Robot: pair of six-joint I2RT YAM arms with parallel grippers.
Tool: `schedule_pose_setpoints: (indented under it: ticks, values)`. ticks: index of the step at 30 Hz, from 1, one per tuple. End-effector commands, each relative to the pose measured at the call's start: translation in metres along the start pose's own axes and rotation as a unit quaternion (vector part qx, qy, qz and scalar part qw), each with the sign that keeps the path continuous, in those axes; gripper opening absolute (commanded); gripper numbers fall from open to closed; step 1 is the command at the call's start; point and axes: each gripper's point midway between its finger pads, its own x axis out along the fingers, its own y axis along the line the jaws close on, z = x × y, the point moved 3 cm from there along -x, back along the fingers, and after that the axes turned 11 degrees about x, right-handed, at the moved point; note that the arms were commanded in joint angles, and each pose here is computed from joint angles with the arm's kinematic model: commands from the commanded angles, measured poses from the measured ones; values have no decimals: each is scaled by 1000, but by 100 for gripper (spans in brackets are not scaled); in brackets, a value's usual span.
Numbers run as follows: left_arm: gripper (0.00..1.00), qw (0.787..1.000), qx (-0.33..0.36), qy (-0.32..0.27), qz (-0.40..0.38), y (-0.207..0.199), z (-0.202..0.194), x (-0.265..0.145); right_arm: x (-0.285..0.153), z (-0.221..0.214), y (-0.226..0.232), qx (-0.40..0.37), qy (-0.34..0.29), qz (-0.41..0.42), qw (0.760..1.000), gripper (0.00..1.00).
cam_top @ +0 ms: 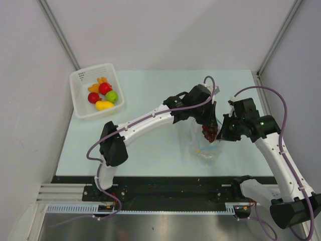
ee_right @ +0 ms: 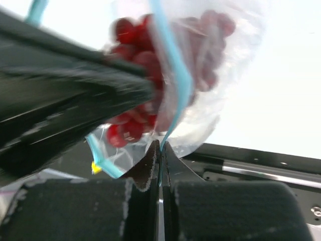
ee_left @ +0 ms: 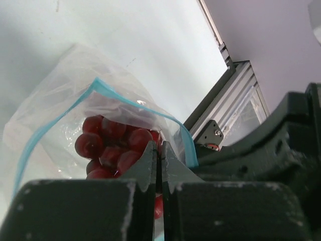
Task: Open the zip-top bag and remove the fake food
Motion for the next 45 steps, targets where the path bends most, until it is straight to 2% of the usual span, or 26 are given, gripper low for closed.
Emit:
schedule_pose_setpoints:
  ticks: [1, 6, 12, 16, 19, 21, 22, 24, 25, 30, 31, 35, 38, 39, 40, 45]
  values:
    - [0, 995, 51, -89, -15, -36, 51, -71, 2, 11, -15, -14, -34, -49, 998, 0]
    - [0, 986, 84, -141, -6, -47, 81, -116, 6, 14, -17, -21, -36, -58, 997, 0]
    - [0, 972, 81, -214, -42, -55, 114, -174, 15, 24, -25, -1, -39, -85, 996, 0]
    - [0, 963, 59, -263, -24, -31, 135, -215, 23, 32, -33, 24, -32, -101, 994, 0]
    - [0, 948, 40, -315, 27, 15, 157, -253, 30, 34, -33, 26, -21, -98, 995, 0]
    - [0, 943, 21, -328, 50, 41, 161, -262, 32, 36, -29, 26, -20, -86, 996, 0]
    - [0, 932, 12, -356, 69, 62, 171, -282, 33, 37, -27, 26, -20, -80, 996, 0]
    - [0, 927, -15, -366, 82, 90, 172, -287, 34, 38, -24, 26, -19, -70, 997, 0]
    - [0, 915, -19, -391, 96, 111, 181, -303, 35, 39, -23, 27, -16, -67, 997, 0]
    - [0, 893, -81, -421, 139, 195, 194, -329, 41, 43, -20, 38, -6, -58, 998, 0]
    - [0, 880, -92, -438, 158, 219, 197, -346, 41, 46, -19, 39, -8, -55, 998, 0]
    - [0, 851, -143, -461, 206, 294, 198, -365, 45, 58, -15, 51, -12, -46, 998, 0]
    - [0, 827, -153, -483, 243, 337, 201, -390, 47, 69, -15, 60, -16, -44, 997, 0]
    - [0, 824, -166, -477, 256, 362, 199, -384, 51, 73, -17, 66, -12, -47, 997, 0]
    - [0, 812, -168, -491, 269, 373, 203, -401, 52, 75, -17, 69, -12, -47, 996, 0]
    - [0, 783, -207, -507, 295, 451, 196, -411, 56, 90, -18, 80, -13, -50, 995, 0]
